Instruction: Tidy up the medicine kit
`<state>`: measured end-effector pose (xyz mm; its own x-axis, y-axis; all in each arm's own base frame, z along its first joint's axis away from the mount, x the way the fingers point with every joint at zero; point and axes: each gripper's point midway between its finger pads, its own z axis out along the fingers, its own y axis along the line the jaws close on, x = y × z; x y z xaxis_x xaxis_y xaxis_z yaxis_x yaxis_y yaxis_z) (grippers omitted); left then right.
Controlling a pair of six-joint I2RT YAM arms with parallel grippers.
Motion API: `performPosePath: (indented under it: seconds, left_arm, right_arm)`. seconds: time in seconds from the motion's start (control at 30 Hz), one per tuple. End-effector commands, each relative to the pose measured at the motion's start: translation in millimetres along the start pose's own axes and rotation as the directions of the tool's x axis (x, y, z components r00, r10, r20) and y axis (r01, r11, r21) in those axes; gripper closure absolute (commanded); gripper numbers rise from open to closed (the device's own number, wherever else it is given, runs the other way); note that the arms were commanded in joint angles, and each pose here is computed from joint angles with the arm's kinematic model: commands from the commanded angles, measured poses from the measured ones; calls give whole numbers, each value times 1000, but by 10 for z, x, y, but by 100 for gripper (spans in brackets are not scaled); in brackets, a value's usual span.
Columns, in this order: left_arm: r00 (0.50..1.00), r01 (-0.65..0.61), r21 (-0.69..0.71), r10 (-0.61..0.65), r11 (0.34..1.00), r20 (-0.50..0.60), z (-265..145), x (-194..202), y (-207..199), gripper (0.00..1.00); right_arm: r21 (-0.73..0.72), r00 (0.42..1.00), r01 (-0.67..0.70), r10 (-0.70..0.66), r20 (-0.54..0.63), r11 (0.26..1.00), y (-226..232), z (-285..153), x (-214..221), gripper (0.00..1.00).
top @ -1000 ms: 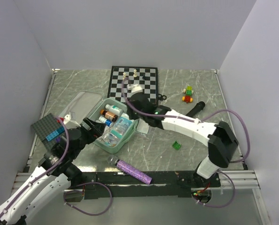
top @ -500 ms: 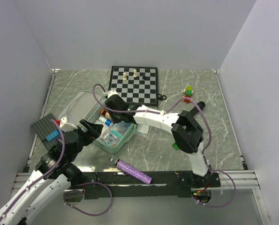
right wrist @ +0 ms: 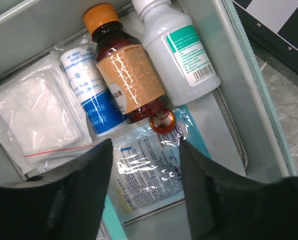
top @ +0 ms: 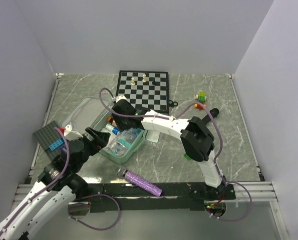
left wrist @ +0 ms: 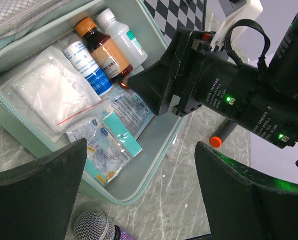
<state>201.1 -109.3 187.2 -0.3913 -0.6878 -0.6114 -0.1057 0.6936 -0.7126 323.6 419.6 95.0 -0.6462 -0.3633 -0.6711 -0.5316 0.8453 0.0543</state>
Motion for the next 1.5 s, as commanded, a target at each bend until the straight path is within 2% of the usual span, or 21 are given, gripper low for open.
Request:
performPosePath:
  seconds: [0.0,0.17,0.23,0.37,0.53,0.67,1.1,1.47]
  left_arm:
    - [1000,8,18,-9,1000,21,-21,-88,-90,7]
    - [1000,14,21,-15,1000,23,-32,-92,-90,7]
    - [1000,14,28,-15,1000,22,-39,-93,-104,7]
    - [1000,9,31,-10,999,18,-23,-86,-117,7]
    - [1000,12,39,-12,999,-2,23,-27,-139,7]
    - [1000,13,43,-12,999,-11,39,-10,-157,8]
    - [1000,8,24,-7,1000,-18,34,15,-105,7]
    - [1000,-8,8,8,1000,-27,97,55,-81,7]
  right_arm:
    - [-4,994,-37,37,104,999,-28,-326,-355,35]
    - [27,975,-101,94,202,995,-280,-758,-571,32]
    - [34,960,-158,145,240,987,-518,-945,-590,32]
    - [88,917,-307,270,294,948,-1291,-1197,-437,32]
    - [197,887,-429,370,276,882,-2083,-1151,-61,33]
    - [245,861,-494,430,271,834,-2446,-966,73,35]
    - [364,887,-457,444,126,811,-2669,-106,358,47]
    - [440,903,-408,425,66,800,-2767,68,550,62]
